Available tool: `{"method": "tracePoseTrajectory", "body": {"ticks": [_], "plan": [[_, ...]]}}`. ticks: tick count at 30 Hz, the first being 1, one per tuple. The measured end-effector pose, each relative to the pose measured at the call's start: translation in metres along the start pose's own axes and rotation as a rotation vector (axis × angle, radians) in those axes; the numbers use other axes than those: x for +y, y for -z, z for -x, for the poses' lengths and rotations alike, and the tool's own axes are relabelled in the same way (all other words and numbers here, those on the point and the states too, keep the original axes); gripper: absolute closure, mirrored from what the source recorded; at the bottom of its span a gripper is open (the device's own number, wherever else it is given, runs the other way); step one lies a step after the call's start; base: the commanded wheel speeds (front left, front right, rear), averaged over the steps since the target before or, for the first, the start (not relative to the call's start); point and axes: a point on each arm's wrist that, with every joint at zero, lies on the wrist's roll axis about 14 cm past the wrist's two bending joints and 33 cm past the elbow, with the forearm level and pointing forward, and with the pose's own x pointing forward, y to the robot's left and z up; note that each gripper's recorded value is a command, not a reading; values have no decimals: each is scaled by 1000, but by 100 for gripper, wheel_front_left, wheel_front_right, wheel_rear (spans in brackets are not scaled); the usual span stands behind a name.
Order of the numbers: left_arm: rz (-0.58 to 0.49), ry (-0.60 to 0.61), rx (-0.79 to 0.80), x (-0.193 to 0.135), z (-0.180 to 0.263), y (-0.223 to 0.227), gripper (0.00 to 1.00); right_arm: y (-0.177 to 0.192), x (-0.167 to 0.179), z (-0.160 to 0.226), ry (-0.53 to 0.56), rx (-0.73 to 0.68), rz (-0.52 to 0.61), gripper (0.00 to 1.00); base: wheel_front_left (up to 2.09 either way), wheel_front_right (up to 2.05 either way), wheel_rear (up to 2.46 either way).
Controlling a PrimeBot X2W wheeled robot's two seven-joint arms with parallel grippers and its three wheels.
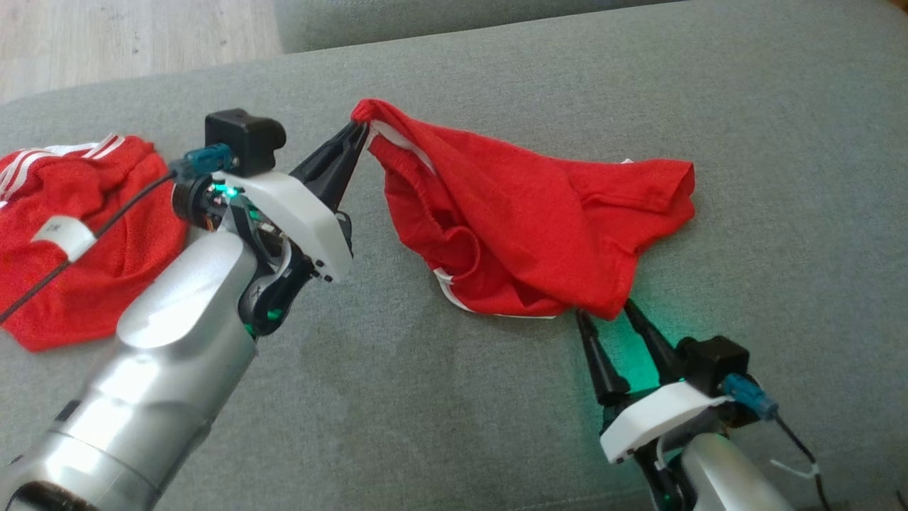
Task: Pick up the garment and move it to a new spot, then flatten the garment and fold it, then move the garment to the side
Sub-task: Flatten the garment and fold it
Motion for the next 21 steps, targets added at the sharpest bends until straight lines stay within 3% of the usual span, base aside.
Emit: {"method": "tracePoseTrajectory", "body": {"ticks": [8, 9, 10, 11, 16, 21], "plan": [[-7, -1, 15, 1, 0, 7, 100, 4, 3, 0, -10, 13, -3, 0, 0, 0, 0], [-7, -2, 16, 1, 0, 7, 100, 4, 6, -1, -19, 15, -4, 46, 0, 0, 0], [-4, -2, 16, 1, 1, 7, 100, 4, 9, -1, -27, 12, 0, 77, 0, 0, 0], [-3, -1, 14, 0, 1, 7, 100, 0, 10, -2, -32, 2, 2, 100, 0, 0, 0], [-38, 22, -50, -9, 4, -6, 100, -43, 11, -7, -38, -128, 8, 100, 0, 0, 0], [-112, 70, -140, -28, 13, -30, 100, -110, -4, 4, 12, -340, 2, 100, 0, 0, 0]]}}
